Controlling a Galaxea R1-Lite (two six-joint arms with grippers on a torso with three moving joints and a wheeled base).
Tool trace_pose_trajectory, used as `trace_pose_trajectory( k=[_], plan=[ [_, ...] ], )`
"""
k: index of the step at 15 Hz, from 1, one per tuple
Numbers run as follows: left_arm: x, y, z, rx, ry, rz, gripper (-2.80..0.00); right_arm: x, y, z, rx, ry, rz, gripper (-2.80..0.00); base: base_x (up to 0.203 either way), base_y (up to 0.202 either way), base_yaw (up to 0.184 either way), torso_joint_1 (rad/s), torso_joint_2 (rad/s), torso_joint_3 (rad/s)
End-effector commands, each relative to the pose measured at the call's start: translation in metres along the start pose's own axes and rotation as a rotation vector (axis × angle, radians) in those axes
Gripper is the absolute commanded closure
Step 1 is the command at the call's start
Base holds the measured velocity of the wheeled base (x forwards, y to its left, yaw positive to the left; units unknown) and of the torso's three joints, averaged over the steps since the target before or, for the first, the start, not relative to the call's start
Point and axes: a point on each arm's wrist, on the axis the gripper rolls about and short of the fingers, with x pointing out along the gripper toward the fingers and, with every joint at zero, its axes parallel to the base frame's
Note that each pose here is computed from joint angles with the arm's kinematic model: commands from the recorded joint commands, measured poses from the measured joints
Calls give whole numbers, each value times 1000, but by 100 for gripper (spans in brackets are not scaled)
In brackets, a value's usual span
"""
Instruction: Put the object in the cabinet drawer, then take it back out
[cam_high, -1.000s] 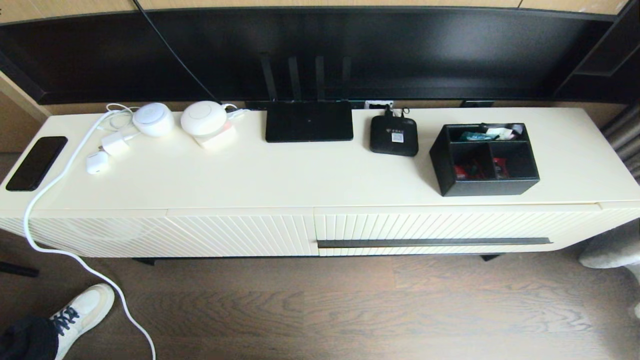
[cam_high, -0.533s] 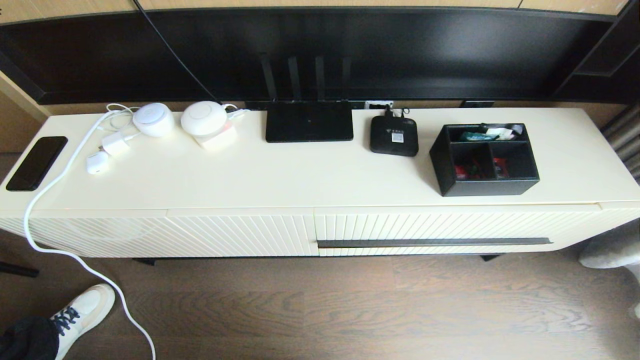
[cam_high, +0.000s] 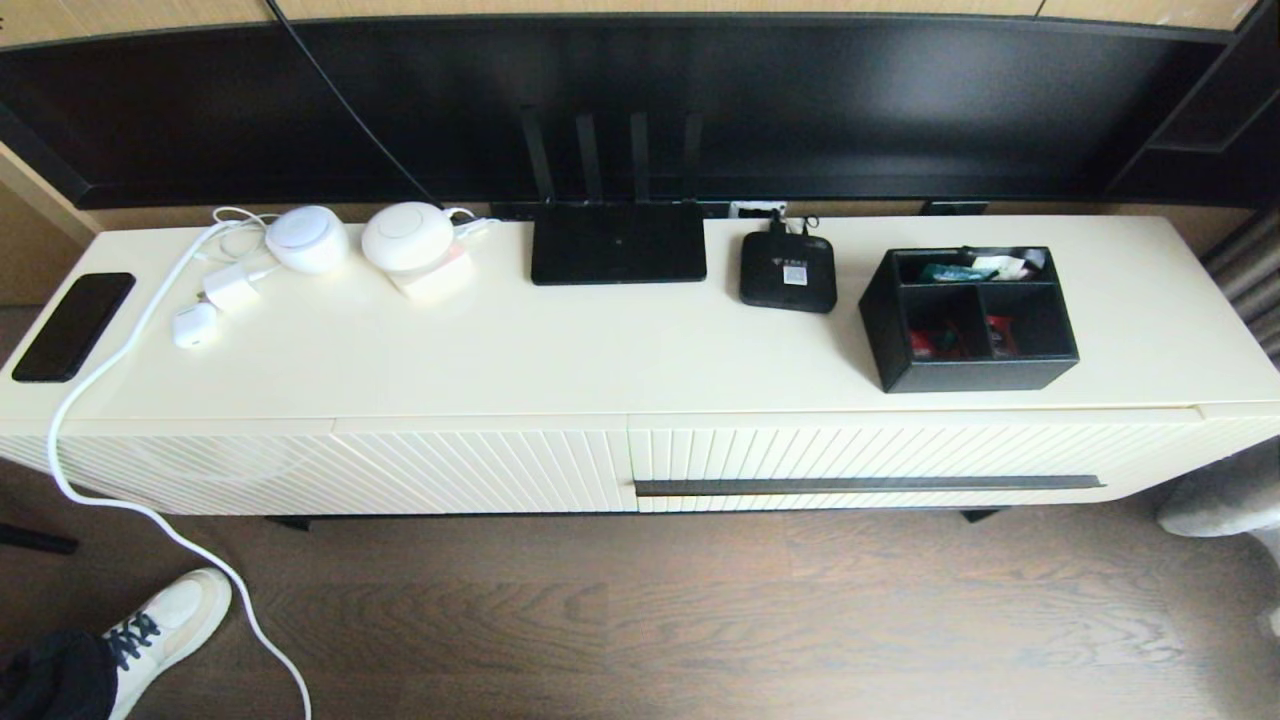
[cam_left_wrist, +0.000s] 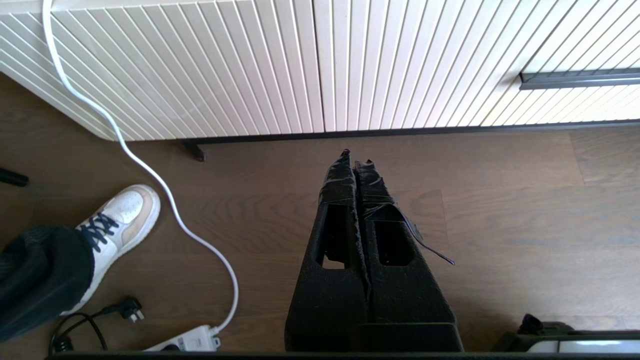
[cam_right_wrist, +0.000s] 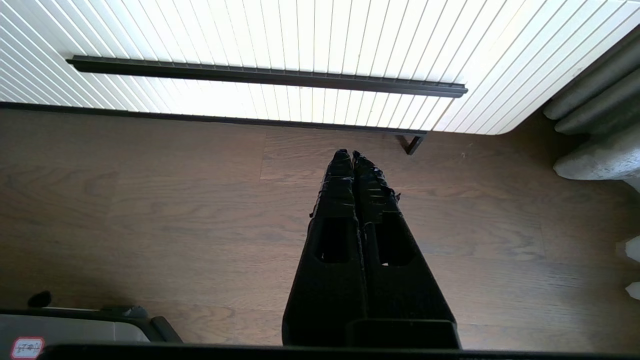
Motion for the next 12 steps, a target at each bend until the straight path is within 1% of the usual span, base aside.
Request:
trace_pose_trajectory(
  k=[1, 12],
  plan=[
    [0, 0, 0, 0, 2, 0, 0, 0, 0, 0, -1, 4, 0, 0, 0, 0, 0, 0, 0, 0],
    [0, 0, 0, 0, 2, 0, 0, 0, 0, 0, 6, 6, 0, 0, 0, 0, 0, 0, 0, 0]
  ],
)
